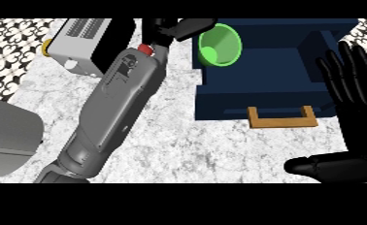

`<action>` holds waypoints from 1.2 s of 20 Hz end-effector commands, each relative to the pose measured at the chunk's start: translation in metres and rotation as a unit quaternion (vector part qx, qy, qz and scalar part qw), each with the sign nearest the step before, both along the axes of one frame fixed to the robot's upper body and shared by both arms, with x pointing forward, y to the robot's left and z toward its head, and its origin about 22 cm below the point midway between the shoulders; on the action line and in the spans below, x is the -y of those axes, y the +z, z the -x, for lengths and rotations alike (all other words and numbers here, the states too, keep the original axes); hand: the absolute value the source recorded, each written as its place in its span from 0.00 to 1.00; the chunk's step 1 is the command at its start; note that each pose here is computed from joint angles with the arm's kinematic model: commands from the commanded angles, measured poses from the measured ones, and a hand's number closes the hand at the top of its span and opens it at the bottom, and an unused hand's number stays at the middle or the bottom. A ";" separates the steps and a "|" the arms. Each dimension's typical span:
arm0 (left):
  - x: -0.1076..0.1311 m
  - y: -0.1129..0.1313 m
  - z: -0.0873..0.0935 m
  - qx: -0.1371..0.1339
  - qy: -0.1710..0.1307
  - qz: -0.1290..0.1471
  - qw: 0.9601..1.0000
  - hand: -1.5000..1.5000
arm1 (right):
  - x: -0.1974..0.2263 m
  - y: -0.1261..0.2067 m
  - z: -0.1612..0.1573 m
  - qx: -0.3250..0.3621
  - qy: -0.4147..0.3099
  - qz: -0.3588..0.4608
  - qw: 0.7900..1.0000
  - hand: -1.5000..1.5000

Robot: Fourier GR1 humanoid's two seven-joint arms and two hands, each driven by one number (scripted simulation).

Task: Pick up the cup, place it into the drawer and close the drawer

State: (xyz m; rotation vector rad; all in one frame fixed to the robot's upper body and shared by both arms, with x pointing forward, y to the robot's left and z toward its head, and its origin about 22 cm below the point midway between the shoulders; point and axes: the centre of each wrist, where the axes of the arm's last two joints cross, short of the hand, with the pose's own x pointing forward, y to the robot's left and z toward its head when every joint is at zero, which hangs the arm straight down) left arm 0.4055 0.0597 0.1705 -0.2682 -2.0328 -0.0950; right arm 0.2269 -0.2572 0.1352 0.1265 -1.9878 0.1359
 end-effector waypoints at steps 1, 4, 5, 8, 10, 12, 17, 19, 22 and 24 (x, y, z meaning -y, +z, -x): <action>0.011 -0.001 -0.011 -0.022 -0.005 -0.003 1.000 1.00 | 0.004 -0.006 -0.004 0.005 0.003 -0.009 1.000 0.00; 0.021 0.000 -0.018 -0.023 0.010 -0.013 1.000 1.00 | -0.002 -0.009 0.007 -0.004 -0.003 0.000 1.000 0.00; 0.028 0.003 -0.017 -0.022 0.011 -0.018 1.000 1.00 | 0.003 -0.001 0.000 -0.002 0.005 0.001 1.000 0.00; 0.029 -0.014 -0.023 -0.035 0.024 -0.026 0.999 1.00 | 0.000 0.000 -0.005 -0.003 0.015 0.005 1.000 0.00; 0.039 0.002 -0.021 -0.046 0.008 -0.029 0.998 1.00 | -0.005 -0.005 -0.009 0.000 0.005 -0.003 1.000 0.00; 0.034 -0.023 -0.024 -0.051 0.018 -0.045 0.998 1.00 | -0.007 -0.006 -0.008 0.012 0.011 -0.005 1.000 0.00; 0.040 -0.025 -0.027 -0.045 0.022 -0.087 0.995 1.00 | -0.020 0.007 -0.012 0.013 0.029 0.000 1.000 0.00; 0.040 -0.034 -0.025 -0.052 0.025 -0.096 0.994 1.00 | -0.001 -0.004 -0.003 0.007 0.031 -0.008 0.999 0.00; 0.049 -0.018 -0.026 -0.055 0.022 -0.102 0.993 1.00 | -0.008 0.008 -0.016 0.022 0.034 -0.013 0.999 0.00; 0.043 -0.040 -0.023 -0.052 0.031 -0.127 0.990 1.00 | -0.016 -0.006 -0.012 0.011 0.043 -0.005 0.999 0.00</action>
